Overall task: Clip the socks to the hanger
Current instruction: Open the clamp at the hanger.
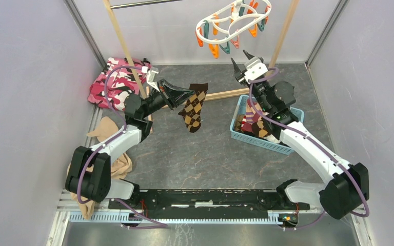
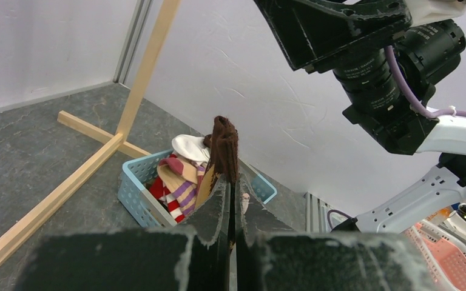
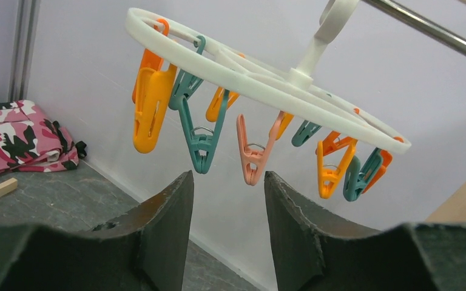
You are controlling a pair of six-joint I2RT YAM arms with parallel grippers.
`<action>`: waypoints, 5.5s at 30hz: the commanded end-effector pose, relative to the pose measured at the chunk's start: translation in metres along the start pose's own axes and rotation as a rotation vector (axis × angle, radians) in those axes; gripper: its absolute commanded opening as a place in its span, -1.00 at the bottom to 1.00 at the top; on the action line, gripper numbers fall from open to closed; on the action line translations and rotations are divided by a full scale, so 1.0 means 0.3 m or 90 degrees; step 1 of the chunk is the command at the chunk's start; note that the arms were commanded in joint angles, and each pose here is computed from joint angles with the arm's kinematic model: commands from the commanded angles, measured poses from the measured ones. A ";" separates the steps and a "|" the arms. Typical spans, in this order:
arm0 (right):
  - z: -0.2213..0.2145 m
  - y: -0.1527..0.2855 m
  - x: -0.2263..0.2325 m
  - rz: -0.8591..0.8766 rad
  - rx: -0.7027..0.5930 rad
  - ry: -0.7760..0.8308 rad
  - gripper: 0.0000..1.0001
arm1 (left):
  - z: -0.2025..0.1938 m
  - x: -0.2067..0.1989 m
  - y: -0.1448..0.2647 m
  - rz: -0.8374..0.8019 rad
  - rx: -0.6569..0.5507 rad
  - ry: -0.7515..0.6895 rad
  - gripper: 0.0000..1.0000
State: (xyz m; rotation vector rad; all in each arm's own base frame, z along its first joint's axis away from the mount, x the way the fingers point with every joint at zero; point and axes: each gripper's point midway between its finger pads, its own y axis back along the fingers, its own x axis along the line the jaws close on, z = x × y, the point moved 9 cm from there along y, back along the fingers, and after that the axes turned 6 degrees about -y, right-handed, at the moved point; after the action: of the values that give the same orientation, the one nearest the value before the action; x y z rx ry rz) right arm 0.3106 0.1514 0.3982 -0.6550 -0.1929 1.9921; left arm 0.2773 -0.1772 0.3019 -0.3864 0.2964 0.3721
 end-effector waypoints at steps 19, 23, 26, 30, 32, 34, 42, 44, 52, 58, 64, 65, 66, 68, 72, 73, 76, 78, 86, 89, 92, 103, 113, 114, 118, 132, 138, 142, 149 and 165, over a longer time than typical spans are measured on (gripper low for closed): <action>0.039 -0.115 -0.056 -0.085 -0.050 0.021 0.01 | 0.029 0.027 -0.026 0.002 -0.010 -0.060 -0.96; 0.033 -0.138 -0.066 -0.105 -0.041 0.028 0.04 | 0.027 0.028 -0.023 0.004 -0.008 -0.062 -0.96; 0.027 -0.145 -0.071 -0.111 -0.034 0.039 0.06 | 0.027 0.029 -0.020 0.006 -0.008 -0.063 -0.96; 0.015 -0.154 -0.067 -0.105 -0.028 0.048 0.11 | 0.027 0.034 -0.021 0.007 -0.008 -0.065 -0.96; 0.005 -0.161 -0.064 -0.105 -0.025 0.053 0.15 | 0.027 0.038 -0.023 0.009 -0.007 -0.064 -0.96; 0.000 -0.169 -0.062 -0.102 -0.026 0.056 0.17 | 0.028 0.039 -0.024 0.008 -0.008 -0.065 -0.96; -0.007 -0.208 -0.045 -0.075 -0.039 0.051 0.17 | 0.027 0.042 -0.020 0.011 -0.007 -0.065 -0.96; -0.011 -0.215 -0.044 -0.074 -0.039 0.049 0.17 | 0.026 0.044 -0.018 0.012 -0.007 -0.066 -0.96; -0.008 -0.250 -0.038 -0.077 -0.054 0.039 0.18 | 0.027 0.049 -0.019 0.013 -0.007 -0.067 -0.96; -0.015 -0.274 -0.029 -0.081 -0.062 0.029 0.15 | 0.028 0.049 -0.019 0.013 -0.006 -0.067 -0.96; -0.013 -0.296 -0.023 -0.084 -0.078 0.015 0.11 | 0.026 0.051 -0.018 0.014 -0.006 -0.067 -0.96; -0.011 -0.299 -0.019 -0.083 -0.081 0.013 0.11 | 0.026 0.051 -0.019 0.014 -0.006 -0.067 -0.96; -0.009 -0.303 -0.017 -0.084 -0.084 0.008 0.10 | 0.025 0.051 -0.019 0.014 -0.005 -0.067 -0.96; -0.007 -0.309 -0.013 -0.084 -0.088 0.000 0.09 | 0.028 0.049 -0.019 0.013 -0.006 -0.068 -0.96; -0.006 -0.317 -0.008 -0.088 -0.095 -0.021 0.05 | 0.026 0.050 -0.018 0.014 -0.006 -0.068 -0.96; -0.004 -0.319 -0.008 -0.090 -0.097 -0.026 0.04 | 0.027 0.050 -0.018 0.014 -0.006 -0.069 -0.96; -0.002 -0.324 -0.009 -0.093 -0.100 -0.037 -0.08 | 0.028 0.050 -0.018 0.013 -0.006 -0.070 -0.96; 0.004 -0.325 -0.008 -0.090 -0.104 -0.042 -0.19 | 0.029 0.049 -0.018 0.013 -0.007 -0.070 -0.96; 0.020 -0.316 -0.006 -0.083 -0.099 -0.087 -0.51 | 0.047 0.043 -0.027 0.008 -0.018 -0.064 -0.96; 0.028 -0.314 -0.011 -0.086 -0.088 -0.137 -0.61 | 0.065 0.041 -0.040 0.007 -0.028 -0.060 -0.96; 0.037 -0.307 -0.013 -0.086 -0.074 -0.199 -0.65 | 0.081 0.048 -0.058 0.015 -0.029 -0.056 -0.96; 0.074 -0.309 -0.017 -0.131 0.017 -0.429 -0.82 | 0.080 0.040 -0.186 0.006 0.001 -0.024 -0.96; 0.068 -0.302 -0.003 -0.169 0.071 -0.541 -0.94 | 0.085 0.053 -0.292 0.072 -0.009 -0.024 -0.96; 0.068 -0.302 -0.004 -0.170 0.071 -0.544 -0.95 | 0.085 0.058 -0.295 0.079 -0.011 -0.025 -0.96; 0.071 -0.301 0.000 -0.164 0.069 -0.547 -0.95 | 0.086 0.080 -0.314 0.090 -0.025 -0.025 -0.96; 0.050 -0.295 0.004 -0.193 0.086 -0.579 -0.96 | 0.063 0.055 -0.332 0.303 -0.094 -0.329 -0.96; 0.041 -0.285 0.006 -0.215 0.098 -0.597 -0.97 | 0.074 0.036 -0.337 0.378 -0.177 -0.458 -0.96; 0.036 -0.282 0.006 -0.230 0.109 -0.608 -0.98 | 0.056 0.027 -0.339 0.377 -0.216 -0.507 -0.96; 0.034 -0.277 0.002 -0.252 0.116 -0.625 -1.00 | 0.024 0.040 -0.373 0.345 -0.206 -0.549 -0.96; 0.019 -0.243 -0.001 -0.287 0.129 -0.632 -1.00 | -0.021 -0.020 -0.491 0.316 -0.184 -0.594 -0.96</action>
State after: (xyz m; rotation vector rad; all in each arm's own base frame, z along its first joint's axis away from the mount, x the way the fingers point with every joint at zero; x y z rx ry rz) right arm 0.3713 0.1971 0.4327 0.4794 -0.6566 1.7676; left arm 0.3281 -0.3048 0.3183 -0.3231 -0.5182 0.9949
